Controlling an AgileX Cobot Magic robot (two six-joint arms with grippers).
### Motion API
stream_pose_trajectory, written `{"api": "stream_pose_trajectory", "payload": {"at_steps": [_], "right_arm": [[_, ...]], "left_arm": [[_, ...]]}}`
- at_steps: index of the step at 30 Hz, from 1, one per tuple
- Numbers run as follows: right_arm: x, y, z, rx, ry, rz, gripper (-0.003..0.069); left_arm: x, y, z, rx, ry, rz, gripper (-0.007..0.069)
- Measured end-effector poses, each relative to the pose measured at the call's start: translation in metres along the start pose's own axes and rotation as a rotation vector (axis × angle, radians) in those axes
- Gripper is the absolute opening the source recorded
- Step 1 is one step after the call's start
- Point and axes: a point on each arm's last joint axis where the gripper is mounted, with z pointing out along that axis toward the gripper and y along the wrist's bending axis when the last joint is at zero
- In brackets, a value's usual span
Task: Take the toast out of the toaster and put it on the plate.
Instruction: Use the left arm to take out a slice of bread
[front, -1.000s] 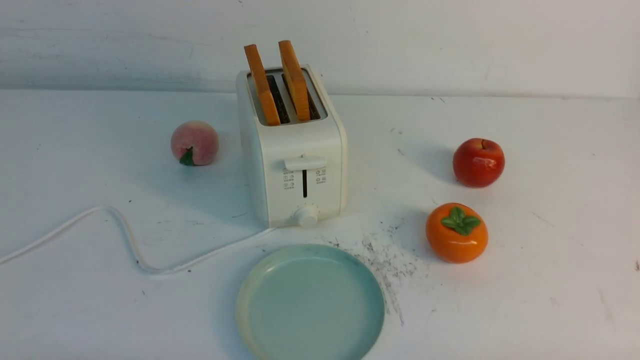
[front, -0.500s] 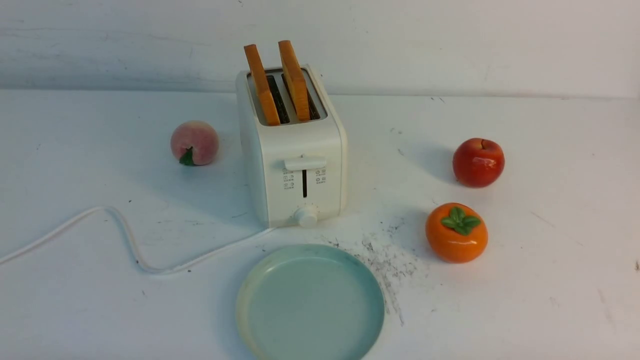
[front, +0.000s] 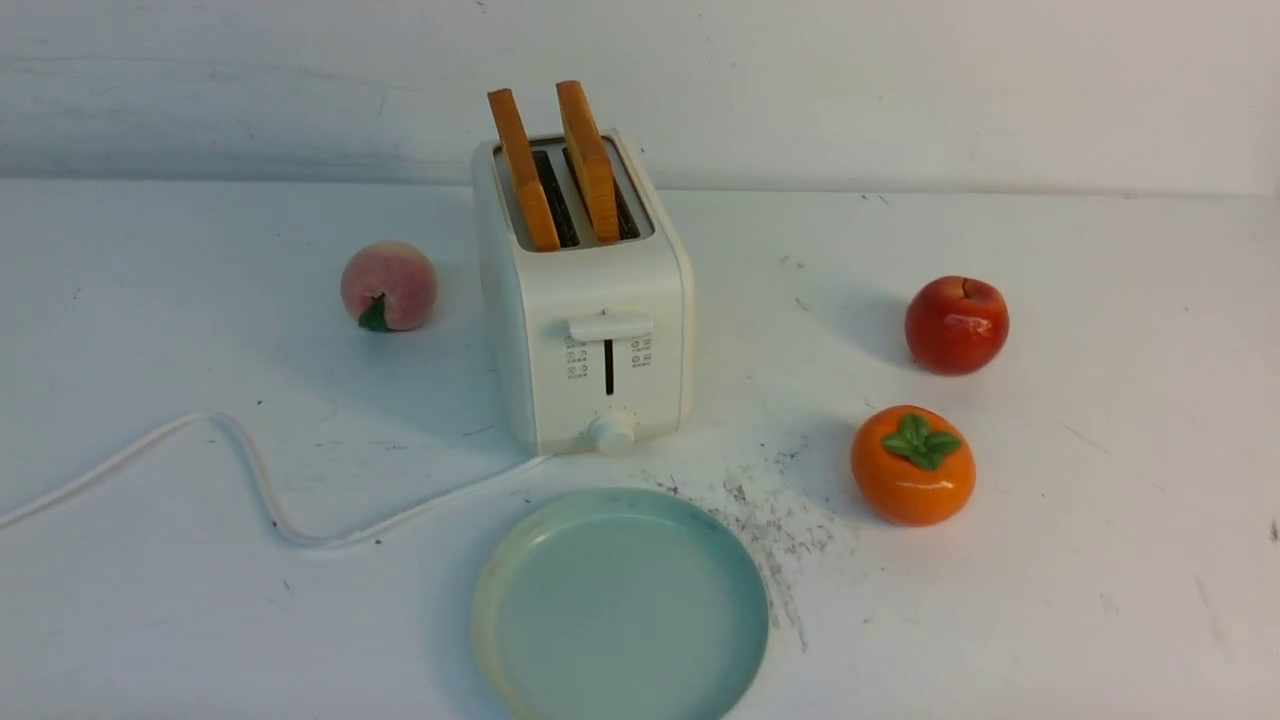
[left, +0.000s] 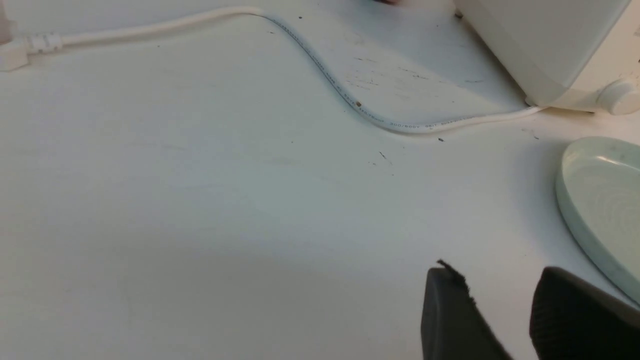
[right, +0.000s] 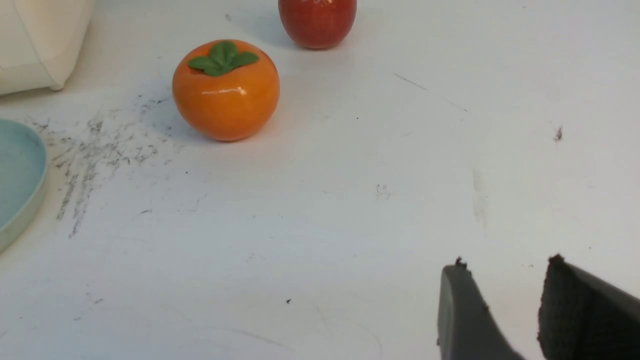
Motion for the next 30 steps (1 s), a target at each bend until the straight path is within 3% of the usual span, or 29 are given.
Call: {"api": "stream_pose_trajectory", "payload": {"at_steps": [12, 14, 19, 23, 30], "right_arm": [[0.000, 0.000, 0.000, 0.000, 0.000, 0.000, 0.0240], [0.000, 0.000, 0.000, 0.000, 0.000, 0.000, 0.0240], [0.000, 0.000, 0.000, 0.000, 0.000, 0.000, 0.0240], [0.000, 0.000, 0.000, 0.000, 0.000, 0.000, 0.0240], [0.000, 0.000, 0.000, 0.000, 0.000, 0.000, 0.0240]], "left_arm": [[-0.001, -0.001, 0.000, 0.008, -0.010, -0.022, 0.0237], [-0.002, -0.004, 0.000, 0.047, -0.015, -0.169, 0.0237], [-0.007, -0.016, -0.002, 0.193, -0.008, -0.751, 0.0237], [-0.011, -0.022, -0.003, 0.282, 0.026, -1.109, 0.0237], [-0.018, -0.022, -0.004, 0.332, -0.015, -1.275, 0.0237]]}}
